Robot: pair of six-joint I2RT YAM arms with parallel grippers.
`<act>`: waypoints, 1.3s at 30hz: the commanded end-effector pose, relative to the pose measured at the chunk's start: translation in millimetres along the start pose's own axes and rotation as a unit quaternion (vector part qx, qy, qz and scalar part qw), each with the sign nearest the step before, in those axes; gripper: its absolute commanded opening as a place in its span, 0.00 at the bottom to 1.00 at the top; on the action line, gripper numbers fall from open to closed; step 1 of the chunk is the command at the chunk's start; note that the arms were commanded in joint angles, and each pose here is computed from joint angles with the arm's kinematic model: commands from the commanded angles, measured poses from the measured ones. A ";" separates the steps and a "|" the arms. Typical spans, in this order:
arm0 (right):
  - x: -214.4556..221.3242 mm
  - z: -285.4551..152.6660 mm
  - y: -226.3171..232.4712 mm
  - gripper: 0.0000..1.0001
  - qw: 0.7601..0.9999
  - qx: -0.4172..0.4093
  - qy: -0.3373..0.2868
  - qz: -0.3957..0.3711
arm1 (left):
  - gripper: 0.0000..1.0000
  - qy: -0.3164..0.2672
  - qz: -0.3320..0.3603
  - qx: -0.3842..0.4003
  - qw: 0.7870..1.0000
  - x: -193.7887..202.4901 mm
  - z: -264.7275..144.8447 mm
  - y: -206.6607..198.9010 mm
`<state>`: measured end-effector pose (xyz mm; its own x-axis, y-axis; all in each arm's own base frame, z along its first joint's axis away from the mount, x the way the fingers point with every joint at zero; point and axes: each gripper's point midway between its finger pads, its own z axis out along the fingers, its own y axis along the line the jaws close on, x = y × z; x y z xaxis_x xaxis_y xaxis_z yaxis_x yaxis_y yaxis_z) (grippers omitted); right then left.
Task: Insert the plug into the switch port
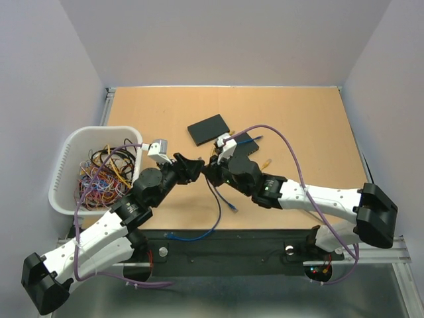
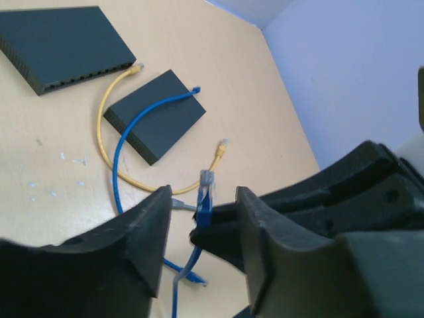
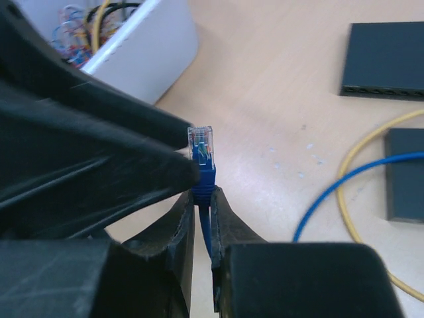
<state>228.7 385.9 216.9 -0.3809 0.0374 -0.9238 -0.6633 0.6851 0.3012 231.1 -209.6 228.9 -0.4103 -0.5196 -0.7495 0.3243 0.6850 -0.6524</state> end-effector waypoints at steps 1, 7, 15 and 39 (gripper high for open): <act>-6.8 -10.3 -48.2 0.00 0.993 0.115 -0.024 0.011 | 0.69 -0.027 0.023 0.024 0.999 -20.0 1.3 -16.8; 17.9 -50.9 -124.8 0.00 0.975 0.213 0.023 0.060 | 0.99 -0.051 0.063 0.019 0.997 -30.4 12.2 -16.7; 28.8 -103.2 -200.8 0.00 0.936 0.329 0.103 0.075 | 0.98 -0.060 0.132 0.050 0.988 -41.2 71.2 -32.2; 103.6 -26.2 -238.9 0.01 0.922 0.261 0.280 0.058 | 0.73 0.100 0.154 0.196 0.963 24.9 249.0 18.3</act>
<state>316.1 195.2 51.6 -0.8103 -0.1339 -0.5706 -0.1989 0.9786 0.0528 427.9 -327.1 132.5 -0.4832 -0.1573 -0.8612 0.6449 0.6013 -0.4717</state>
